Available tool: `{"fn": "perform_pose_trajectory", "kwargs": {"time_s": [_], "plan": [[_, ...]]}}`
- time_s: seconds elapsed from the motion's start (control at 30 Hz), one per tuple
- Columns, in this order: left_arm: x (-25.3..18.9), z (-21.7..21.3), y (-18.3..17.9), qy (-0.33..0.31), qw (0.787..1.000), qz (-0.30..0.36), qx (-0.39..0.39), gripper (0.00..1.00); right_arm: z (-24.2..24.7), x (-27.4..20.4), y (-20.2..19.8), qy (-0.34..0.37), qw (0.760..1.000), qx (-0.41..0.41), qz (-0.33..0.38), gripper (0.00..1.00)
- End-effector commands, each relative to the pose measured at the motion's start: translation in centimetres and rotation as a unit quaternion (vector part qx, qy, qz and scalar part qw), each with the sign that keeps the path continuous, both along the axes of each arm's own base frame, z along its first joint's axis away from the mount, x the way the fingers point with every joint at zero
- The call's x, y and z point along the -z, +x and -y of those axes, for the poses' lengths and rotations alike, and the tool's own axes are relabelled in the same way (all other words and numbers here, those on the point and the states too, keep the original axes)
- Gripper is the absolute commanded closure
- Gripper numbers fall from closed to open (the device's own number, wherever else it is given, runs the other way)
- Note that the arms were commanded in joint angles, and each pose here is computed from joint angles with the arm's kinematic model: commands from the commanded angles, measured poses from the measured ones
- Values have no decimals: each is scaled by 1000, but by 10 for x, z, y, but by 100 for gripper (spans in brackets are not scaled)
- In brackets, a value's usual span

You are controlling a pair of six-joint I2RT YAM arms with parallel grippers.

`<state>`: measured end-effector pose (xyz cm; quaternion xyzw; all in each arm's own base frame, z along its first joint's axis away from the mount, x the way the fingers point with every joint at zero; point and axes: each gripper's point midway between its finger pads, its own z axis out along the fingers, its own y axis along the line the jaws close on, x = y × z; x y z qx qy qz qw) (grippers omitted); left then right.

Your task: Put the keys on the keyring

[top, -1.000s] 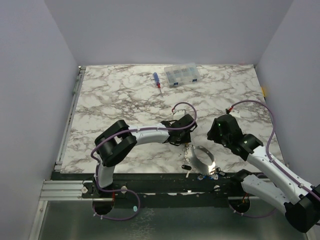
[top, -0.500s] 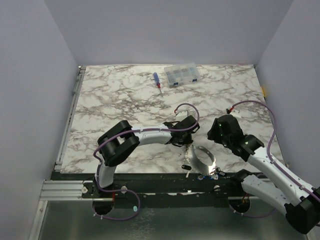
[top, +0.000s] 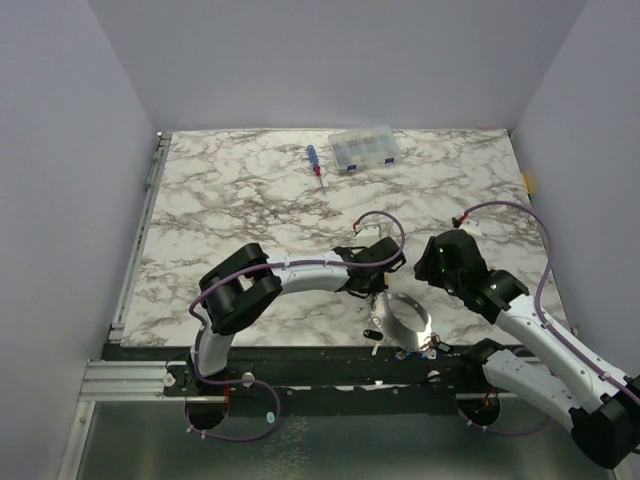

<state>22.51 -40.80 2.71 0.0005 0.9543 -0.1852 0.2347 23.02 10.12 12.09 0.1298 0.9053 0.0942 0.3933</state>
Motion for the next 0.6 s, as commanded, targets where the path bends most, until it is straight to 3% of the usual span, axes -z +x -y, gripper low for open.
{"fn": "perform_pose_trajectory", "kwargs": {"time_s": [0.0, 0.1, 0.57], "plan": [[24, -11, -15, 55, 998, -20, 13, 89, -2, -1, 2, 6, 1000, -5, 9, 47], [23, -11, -14, 56, 998, -17, 14, 100, -1, 0, 1, 5, 1000, -5, 9, 48], [-57, -5, 13, 2, 994, 107, -2, 100, -1, -3, 2, 7, 1000, -6, 18, 50]]}}
